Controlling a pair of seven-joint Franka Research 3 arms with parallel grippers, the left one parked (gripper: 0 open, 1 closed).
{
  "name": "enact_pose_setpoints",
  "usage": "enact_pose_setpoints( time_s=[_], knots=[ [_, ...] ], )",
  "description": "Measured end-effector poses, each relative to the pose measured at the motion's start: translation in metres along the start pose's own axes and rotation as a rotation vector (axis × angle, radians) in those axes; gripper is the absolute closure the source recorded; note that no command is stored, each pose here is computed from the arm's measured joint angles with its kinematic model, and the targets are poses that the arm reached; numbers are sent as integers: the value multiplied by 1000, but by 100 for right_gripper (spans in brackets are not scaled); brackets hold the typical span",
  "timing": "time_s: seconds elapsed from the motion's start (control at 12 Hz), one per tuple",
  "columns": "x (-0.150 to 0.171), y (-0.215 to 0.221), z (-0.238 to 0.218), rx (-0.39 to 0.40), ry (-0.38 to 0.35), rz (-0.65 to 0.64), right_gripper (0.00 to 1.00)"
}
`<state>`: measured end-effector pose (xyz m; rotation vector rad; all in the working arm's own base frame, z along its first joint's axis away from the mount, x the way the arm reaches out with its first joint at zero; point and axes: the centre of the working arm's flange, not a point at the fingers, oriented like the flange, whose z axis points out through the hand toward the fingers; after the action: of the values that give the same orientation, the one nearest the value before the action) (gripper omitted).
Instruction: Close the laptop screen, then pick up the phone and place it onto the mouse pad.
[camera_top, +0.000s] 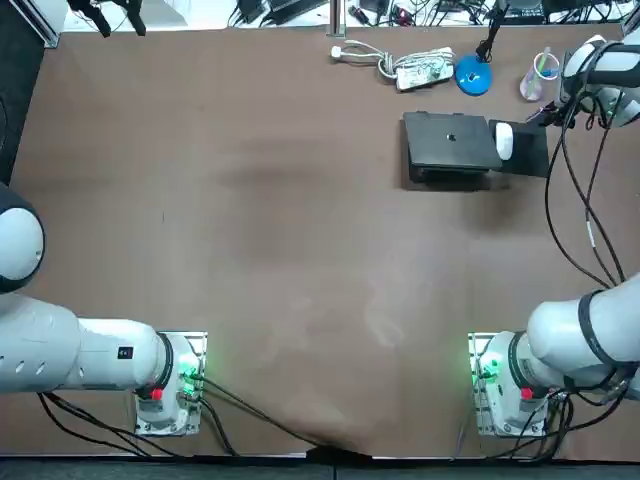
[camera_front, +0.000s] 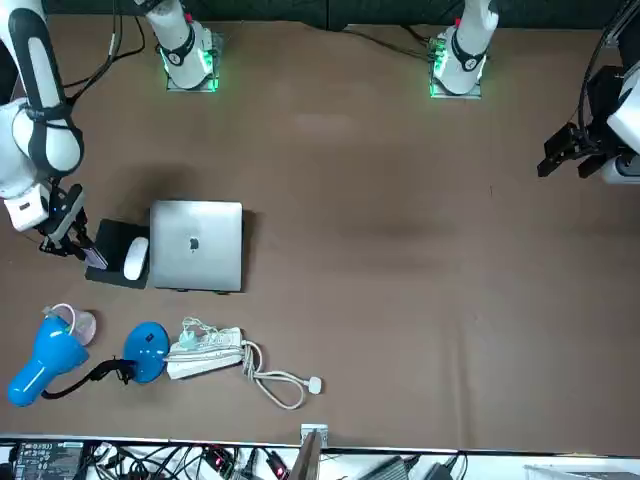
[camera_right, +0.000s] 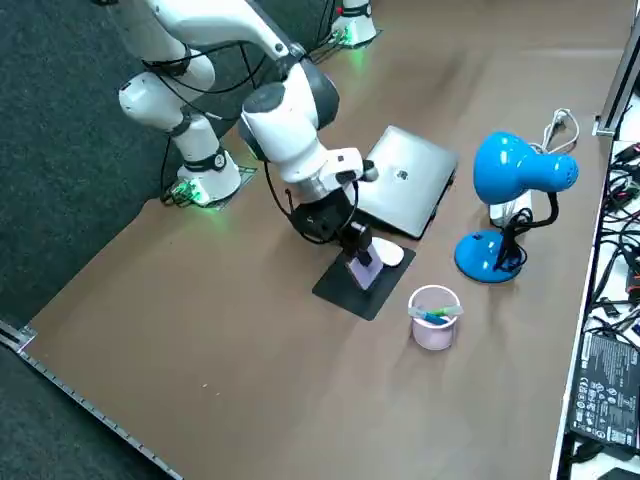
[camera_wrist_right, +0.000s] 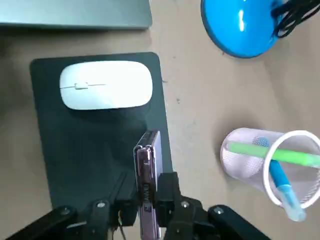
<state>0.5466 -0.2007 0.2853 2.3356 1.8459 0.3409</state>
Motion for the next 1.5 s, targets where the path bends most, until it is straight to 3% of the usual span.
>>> enact_pose_setpoints(
  time_s=[0.5,1.5],
  knots=[
    [-7,-1,24,-43,-29,40,78],
    [4,-9,45,-23,-29,61,78]
  ],
)
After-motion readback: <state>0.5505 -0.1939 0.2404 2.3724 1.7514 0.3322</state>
